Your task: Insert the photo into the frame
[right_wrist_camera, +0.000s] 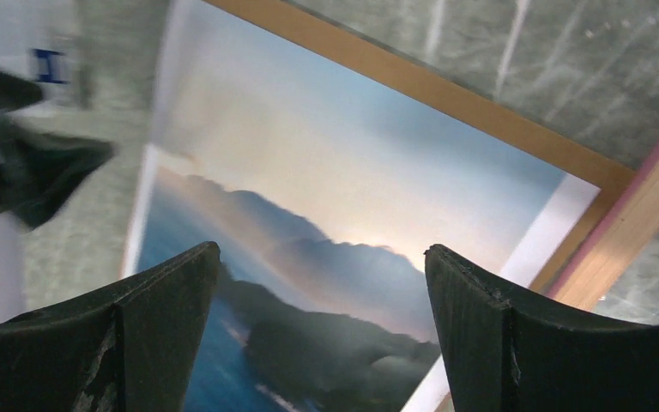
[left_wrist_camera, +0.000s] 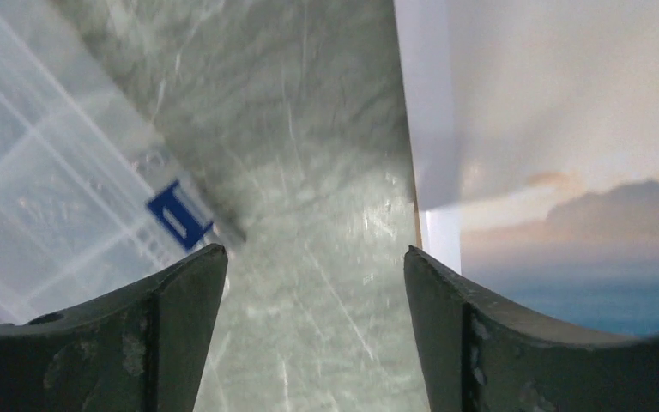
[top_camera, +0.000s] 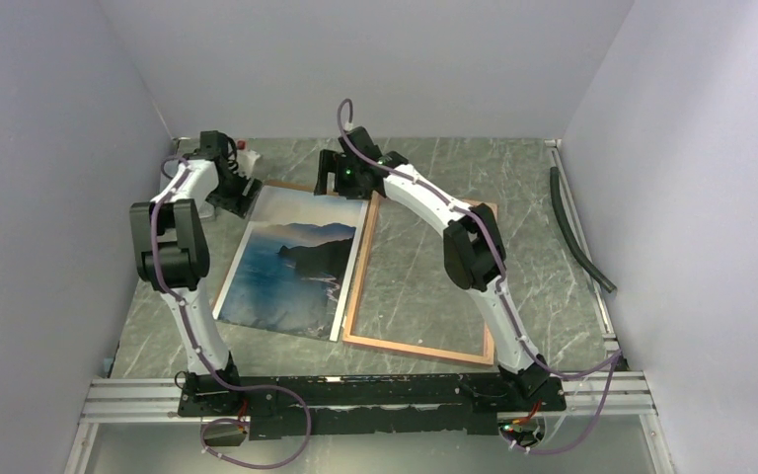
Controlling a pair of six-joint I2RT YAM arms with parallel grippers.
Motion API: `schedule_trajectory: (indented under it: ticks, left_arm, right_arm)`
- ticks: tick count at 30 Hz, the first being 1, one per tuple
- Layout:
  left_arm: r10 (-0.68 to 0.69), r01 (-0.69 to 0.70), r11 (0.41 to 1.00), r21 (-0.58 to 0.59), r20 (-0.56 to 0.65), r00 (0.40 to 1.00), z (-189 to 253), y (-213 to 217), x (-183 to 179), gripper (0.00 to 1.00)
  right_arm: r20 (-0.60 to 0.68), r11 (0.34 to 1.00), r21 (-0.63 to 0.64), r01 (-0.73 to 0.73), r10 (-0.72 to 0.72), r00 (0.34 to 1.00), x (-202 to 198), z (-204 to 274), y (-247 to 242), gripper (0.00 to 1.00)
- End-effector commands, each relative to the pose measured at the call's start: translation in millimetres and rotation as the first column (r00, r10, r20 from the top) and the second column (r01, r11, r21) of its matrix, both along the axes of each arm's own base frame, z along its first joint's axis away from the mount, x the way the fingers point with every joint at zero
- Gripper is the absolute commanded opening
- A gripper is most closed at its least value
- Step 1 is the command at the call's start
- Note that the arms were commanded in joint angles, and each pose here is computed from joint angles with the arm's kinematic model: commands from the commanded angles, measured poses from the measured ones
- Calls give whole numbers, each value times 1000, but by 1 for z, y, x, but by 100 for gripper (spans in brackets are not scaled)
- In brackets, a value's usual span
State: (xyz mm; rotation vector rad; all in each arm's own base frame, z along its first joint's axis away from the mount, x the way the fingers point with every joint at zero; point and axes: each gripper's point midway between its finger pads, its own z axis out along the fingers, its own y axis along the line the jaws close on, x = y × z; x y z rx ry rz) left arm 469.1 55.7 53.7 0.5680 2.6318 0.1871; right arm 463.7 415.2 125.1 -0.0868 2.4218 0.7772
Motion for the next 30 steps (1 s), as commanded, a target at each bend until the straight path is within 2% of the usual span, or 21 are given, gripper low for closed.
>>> schedule_trajectory:
  ticks: [1, 4, 9, 14, 18, 23, 30]
  left_arm:
    - [-37, 36, 998, -60, -22, 999, 30, -5, -34, 86]
    - [-133, 125, 987, -98, -85, 987, 24, -16, -72, 88]
    - [-365, 338, 928, -159, -189, 912, 11, -33, -151, 89]
    - [-445, 416, 895, -161, -279, 851, 8, -21, -200, 90]
    - [-487, 451, 874, -184, -313, 816, 11, -6, -219, 89]
    - [-512, 517, 852, -81, -333, 792, -15, 12, -233, 89]
    - [-458, 480, 877, -20, -333, 824, -43, 20, -232, 88]
  right_arm:
    - [-24, 986, -159, 58, -62, 998, 10, -46, -27, 93]
    - [4, 982, -178, 69, -70, 998, 22, -53, -35, 93]
    - [30, 975, -208, 84, -79, 996, 33, -58, -46, 93]
    - [61, 968, -228, 105, -94, 994, 43, -57, -56, 93]
    - [59, 970, -221, 98, -87, 994, 51, -58, -57, 93]
    - [51, 978, -196, 67, -58, 997, 49, -60, -51, 92]
    - [60, 984, -177, 25, -15, 998, 50, -56, -42, 91]
